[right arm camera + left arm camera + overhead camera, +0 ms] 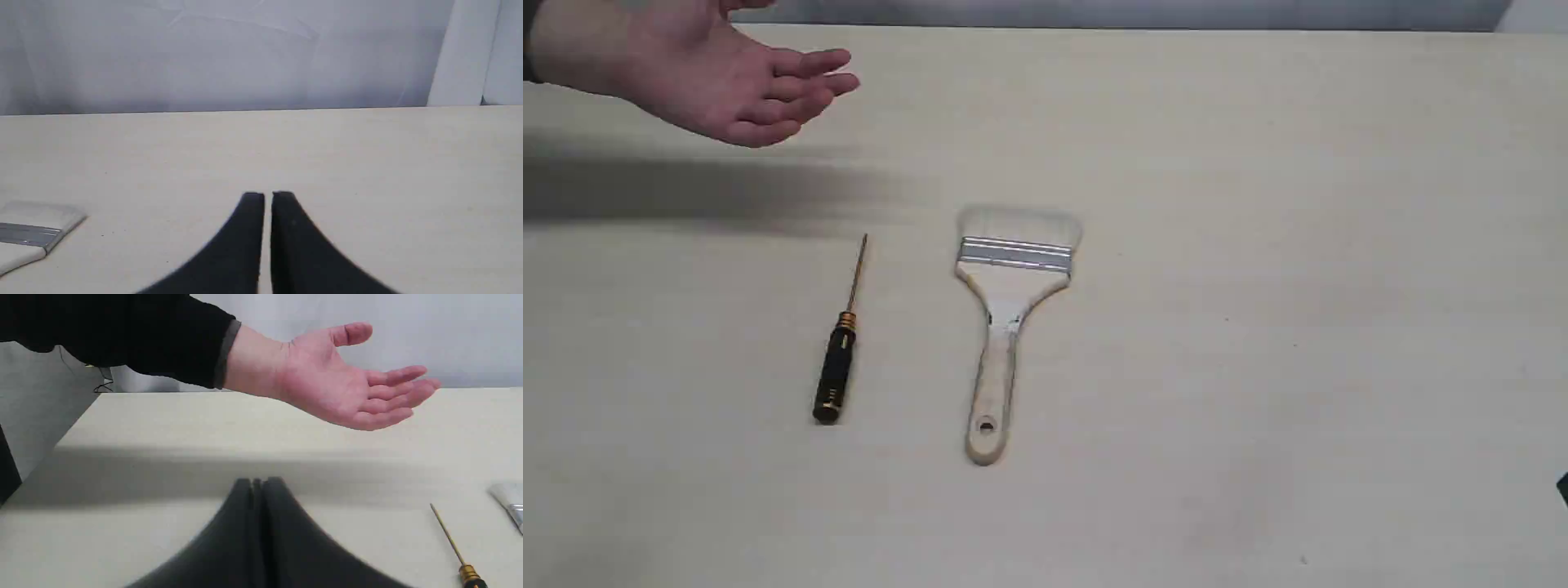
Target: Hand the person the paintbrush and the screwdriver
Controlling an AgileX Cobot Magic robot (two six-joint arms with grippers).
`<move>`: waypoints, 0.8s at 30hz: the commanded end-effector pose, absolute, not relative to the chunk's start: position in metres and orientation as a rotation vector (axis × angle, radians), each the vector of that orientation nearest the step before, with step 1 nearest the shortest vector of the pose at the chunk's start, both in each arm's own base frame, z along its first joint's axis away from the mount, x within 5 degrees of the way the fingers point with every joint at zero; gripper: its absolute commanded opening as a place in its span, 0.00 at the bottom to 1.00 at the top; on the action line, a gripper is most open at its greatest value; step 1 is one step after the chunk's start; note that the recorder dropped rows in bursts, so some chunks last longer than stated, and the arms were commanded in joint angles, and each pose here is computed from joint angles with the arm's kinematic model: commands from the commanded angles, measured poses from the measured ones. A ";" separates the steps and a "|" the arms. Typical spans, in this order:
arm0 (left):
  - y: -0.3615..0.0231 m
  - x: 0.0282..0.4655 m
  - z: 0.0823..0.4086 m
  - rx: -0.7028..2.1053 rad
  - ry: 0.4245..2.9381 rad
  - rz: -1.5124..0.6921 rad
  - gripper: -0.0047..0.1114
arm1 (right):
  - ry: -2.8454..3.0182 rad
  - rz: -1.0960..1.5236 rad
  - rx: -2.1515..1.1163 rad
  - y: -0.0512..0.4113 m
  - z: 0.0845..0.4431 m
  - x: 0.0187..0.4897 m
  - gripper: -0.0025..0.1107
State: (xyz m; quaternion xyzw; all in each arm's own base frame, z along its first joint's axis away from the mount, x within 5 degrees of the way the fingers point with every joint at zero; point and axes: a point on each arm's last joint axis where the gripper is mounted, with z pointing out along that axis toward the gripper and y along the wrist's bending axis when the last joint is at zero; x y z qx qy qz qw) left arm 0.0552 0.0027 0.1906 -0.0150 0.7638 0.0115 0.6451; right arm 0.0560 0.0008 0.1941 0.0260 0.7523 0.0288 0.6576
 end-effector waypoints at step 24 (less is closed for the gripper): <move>0.002 0.055 0.191 -0.031 1.733 0.015 0.04 | 1.401 0.239 0.226 -0.001 0.219 0.055 0.06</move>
